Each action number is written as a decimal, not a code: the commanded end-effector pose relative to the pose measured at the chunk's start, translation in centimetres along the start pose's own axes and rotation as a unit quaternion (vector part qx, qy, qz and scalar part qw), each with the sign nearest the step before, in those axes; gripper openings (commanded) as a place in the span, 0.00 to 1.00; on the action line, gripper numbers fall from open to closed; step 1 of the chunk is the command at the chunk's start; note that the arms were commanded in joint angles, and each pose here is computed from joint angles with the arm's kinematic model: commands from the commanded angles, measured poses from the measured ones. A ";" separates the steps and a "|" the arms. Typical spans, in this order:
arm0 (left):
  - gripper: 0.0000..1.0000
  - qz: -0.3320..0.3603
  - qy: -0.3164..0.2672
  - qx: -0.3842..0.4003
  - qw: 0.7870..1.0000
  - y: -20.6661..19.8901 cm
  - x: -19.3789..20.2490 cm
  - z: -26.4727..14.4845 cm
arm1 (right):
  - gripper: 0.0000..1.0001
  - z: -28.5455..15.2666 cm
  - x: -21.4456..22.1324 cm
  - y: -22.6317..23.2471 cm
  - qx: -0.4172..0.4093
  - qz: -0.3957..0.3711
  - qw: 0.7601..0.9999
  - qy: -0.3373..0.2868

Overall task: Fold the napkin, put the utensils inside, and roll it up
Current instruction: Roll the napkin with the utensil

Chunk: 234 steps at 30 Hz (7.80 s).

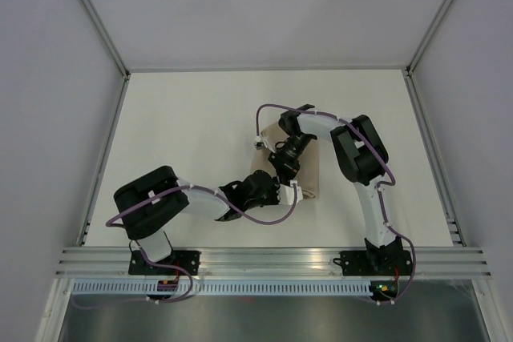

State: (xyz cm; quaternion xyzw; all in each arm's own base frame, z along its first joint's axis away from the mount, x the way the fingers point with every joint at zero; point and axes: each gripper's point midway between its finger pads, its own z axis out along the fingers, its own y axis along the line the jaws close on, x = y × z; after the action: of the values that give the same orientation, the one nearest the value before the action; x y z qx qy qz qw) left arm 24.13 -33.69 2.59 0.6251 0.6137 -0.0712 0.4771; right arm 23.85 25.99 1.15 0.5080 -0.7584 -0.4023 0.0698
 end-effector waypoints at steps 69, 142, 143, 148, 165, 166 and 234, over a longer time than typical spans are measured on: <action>0.02 -0.462 0.166 0.480 0.727 -4.5 0.7 2.5 | 0.55 -4.7 2.6 2.1 0.438 -0.377 0.809 -0.104; 0.40 -0.171 -0.121 -0.100 0.973 9.1 -8.2 -4.2 | 0.11 -2.2 8.8 -1.0 -0.059 -0.070 0.994 -0.066; 0.40 -0.145 -0.110 -0.080 0.980 7.5 -8.4 -3.6 | 0.11 -2.2 9.0 -1.1 -0.057 -0.068 0.994 -0.064; 0.44 -0.062 -0.087 -0.029 0.994 2.5 -9.4 -1.7 | 0.11 -2.1 9.0 -1.6 -0.054 -0.059 0.995 -0.065; 0.50 0.052 -0.061 0.015 0.997 -4.1 -7.8 2.8 | 0.10 -2.1 9.5 -2.1 -0.060 -0.035 0.995 -0.066; 0.50 0.053 -0.059 0.013 0.997 -4.1 -7.6 2.9 | 0.10 -2.0 9.6 -2.1 -0.060 -0.033 0.996 -0.066; 0.02 -0.122 0.222 0.379 0.890 -12.0 -5.3 2.4 | 0.36 -16.8 17.5 -9.7 0.311 0.199 0.918 -0.145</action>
State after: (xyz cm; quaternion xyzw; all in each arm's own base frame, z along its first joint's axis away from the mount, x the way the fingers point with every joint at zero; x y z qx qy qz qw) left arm 17.88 -45.03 2.01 0.6931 0.6678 -0.2054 0.1772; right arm 29.62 1.51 1.44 0.2858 -0.9278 -0.2067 -0.1213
